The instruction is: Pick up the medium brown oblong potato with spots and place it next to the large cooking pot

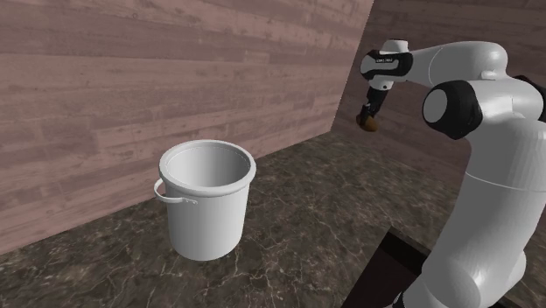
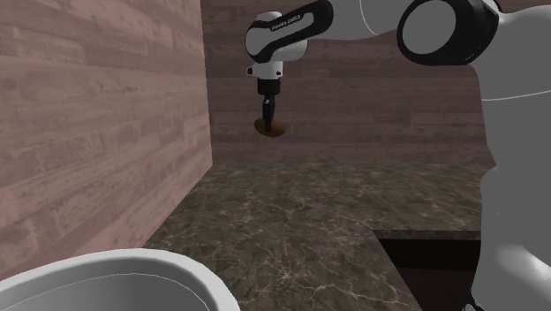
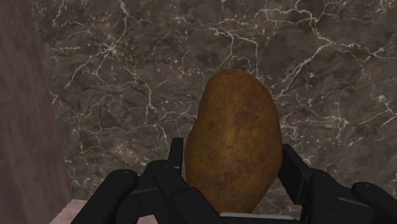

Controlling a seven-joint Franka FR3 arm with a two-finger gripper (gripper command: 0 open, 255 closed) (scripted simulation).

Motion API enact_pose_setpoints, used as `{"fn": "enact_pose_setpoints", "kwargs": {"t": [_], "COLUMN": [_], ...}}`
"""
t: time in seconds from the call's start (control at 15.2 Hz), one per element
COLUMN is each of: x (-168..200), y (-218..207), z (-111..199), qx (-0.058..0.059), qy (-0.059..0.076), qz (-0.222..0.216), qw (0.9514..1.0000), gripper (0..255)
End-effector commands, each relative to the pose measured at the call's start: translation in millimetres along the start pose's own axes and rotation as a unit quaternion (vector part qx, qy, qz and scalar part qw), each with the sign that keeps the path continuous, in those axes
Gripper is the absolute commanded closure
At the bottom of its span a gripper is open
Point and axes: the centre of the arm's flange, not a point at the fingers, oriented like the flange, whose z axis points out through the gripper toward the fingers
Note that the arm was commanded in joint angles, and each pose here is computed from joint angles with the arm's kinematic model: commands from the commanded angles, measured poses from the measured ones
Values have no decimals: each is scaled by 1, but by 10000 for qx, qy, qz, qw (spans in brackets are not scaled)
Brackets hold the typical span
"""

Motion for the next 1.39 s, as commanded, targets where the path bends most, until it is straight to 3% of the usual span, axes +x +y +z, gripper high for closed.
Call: {"fn": "enact_pose_setpoints", "kwargs": {"t": [0.0, 1.19, 1.32], "x": [0, 2, -1], "y": [2, 16, -10], "z": [-11, -105, -109], "qx": [1, 1, 1], "qy": [-1, -1, -1], "qz": [0, 0, 0], "qw": [10000, 10000, 10000], "gripper": [255, 255, 255]}}
